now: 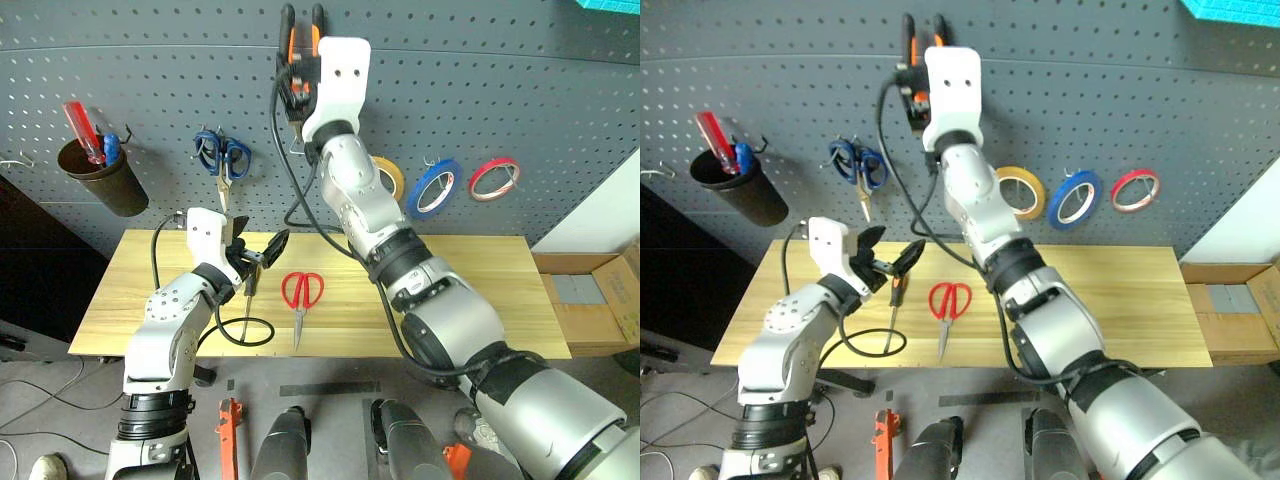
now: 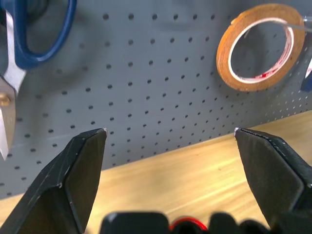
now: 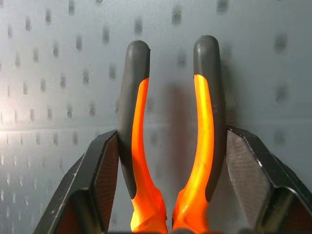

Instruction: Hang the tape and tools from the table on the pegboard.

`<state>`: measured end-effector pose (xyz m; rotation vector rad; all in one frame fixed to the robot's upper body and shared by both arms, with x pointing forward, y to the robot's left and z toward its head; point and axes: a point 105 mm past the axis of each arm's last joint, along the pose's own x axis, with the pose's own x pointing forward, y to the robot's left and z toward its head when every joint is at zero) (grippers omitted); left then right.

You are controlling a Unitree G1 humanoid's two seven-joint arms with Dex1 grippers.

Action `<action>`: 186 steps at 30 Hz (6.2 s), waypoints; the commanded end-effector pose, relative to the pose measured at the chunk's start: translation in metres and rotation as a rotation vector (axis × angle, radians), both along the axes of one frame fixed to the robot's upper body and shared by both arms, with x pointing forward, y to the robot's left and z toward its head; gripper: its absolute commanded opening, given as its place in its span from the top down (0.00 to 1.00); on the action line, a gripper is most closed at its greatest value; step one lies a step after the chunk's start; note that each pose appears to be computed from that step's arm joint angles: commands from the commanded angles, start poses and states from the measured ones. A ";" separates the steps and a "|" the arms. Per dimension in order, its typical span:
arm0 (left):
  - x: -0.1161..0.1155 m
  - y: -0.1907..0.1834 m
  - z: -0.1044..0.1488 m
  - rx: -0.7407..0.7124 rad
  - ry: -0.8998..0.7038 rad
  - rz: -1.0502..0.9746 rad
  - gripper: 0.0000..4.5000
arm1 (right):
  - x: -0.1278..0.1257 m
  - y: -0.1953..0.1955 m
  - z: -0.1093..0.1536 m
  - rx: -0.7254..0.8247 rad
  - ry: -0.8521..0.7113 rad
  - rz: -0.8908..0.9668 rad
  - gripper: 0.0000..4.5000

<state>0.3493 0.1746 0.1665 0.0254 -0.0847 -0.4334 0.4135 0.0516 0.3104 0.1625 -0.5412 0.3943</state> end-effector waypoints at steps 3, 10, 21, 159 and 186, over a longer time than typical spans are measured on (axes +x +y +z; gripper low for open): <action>0.000 0.015 0.041 -0.085 -0.132 0.032 0.00 | -0.043 0.070 -0.050 0.004 0.119 0.196 0.40; -0.003 0.007 0.068 -0.109 -0.199 -0.031 0.00 | -0.035 0.061 -0.076 -0.045 0.163 0.155 0.40; -0.004 0.008 0.075 -0.116 -0.218 -0.037 0.00 | -0.025 0.044 -0.038 0.025 0.066 0.070 0.40; -0.037 -0.024 -0.194 0.222 0.715 0.270 0.08 | -0.128 -0.056 -0.178 -0.744 0.079 0.852 0.00; -0.027 0.006 -0.164 0.205 0.572 0.361 1.00 | -0.121 -0.052 -0.179 -0.739 0.060 0.863 0.00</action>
